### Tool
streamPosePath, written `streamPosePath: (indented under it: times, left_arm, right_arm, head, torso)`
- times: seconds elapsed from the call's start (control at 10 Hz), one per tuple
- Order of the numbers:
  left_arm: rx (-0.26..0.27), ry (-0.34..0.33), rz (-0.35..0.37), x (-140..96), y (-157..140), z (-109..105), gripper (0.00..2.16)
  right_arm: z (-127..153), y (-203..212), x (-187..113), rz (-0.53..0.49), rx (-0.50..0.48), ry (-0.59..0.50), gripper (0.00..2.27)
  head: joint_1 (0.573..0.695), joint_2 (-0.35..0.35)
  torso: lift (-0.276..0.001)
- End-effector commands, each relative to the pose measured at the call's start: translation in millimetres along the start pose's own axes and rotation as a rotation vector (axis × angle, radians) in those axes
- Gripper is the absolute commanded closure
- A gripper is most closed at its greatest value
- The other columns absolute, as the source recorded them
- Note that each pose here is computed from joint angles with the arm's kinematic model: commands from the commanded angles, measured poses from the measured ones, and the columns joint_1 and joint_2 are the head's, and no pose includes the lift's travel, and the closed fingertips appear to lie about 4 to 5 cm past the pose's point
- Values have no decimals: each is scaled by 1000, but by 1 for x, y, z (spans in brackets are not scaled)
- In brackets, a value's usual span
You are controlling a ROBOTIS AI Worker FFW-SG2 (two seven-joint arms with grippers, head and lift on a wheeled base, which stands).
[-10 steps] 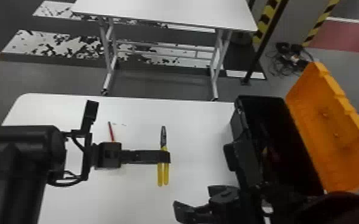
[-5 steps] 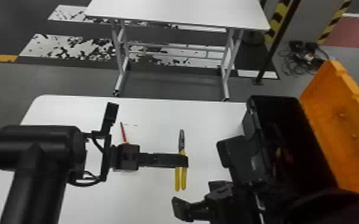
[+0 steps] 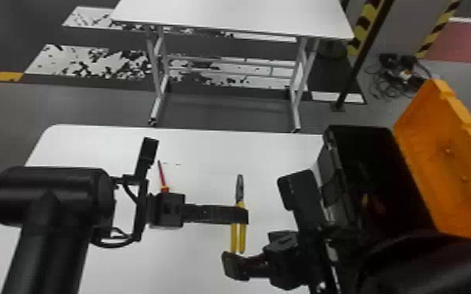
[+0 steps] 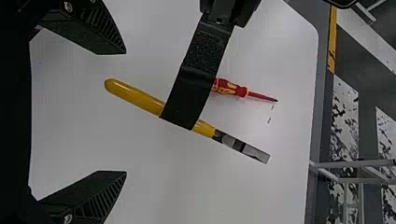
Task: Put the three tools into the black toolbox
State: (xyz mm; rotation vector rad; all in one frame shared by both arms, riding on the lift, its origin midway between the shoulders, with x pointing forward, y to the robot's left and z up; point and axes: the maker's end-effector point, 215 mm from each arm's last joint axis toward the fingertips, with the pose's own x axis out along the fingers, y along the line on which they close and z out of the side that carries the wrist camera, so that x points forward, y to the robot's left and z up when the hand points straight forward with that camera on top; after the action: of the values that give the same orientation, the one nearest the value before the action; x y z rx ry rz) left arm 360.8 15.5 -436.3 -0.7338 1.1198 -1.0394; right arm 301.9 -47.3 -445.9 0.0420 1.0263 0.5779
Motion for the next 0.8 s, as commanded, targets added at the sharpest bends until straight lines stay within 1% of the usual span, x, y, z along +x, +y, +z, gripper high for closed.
streamPosePath:
  times: [0.0,0.2,0.5,0.6,0.7]
  left_arm:
    - [9,4,1,4,1,-2,1865]
    - [29,7,13,9,4,-2,1865]
    - [34,15,16,12,4,-2,1865]
    - [35,11,15,11,4,-1,1865]
    - [33,10,14,11,4,-1,1865]
  right_arm:
    - [-2,-1,8,10,4,23,80]
    - [4,0,14,22,3,25,80]
    - [10,0,22,38,2,33,151]
    - [12,-1,23,40,1,34,397]
    - [13,0,24,45,1,36,920]
  head:
    - [695,-57]
    - [695,-55]
    - [695,-47]
    - [695,-47]
    - [695,-47]
  torso:
    - [-51]
    - [-51]
    - [-51]
    - [-51]
    - [-51]
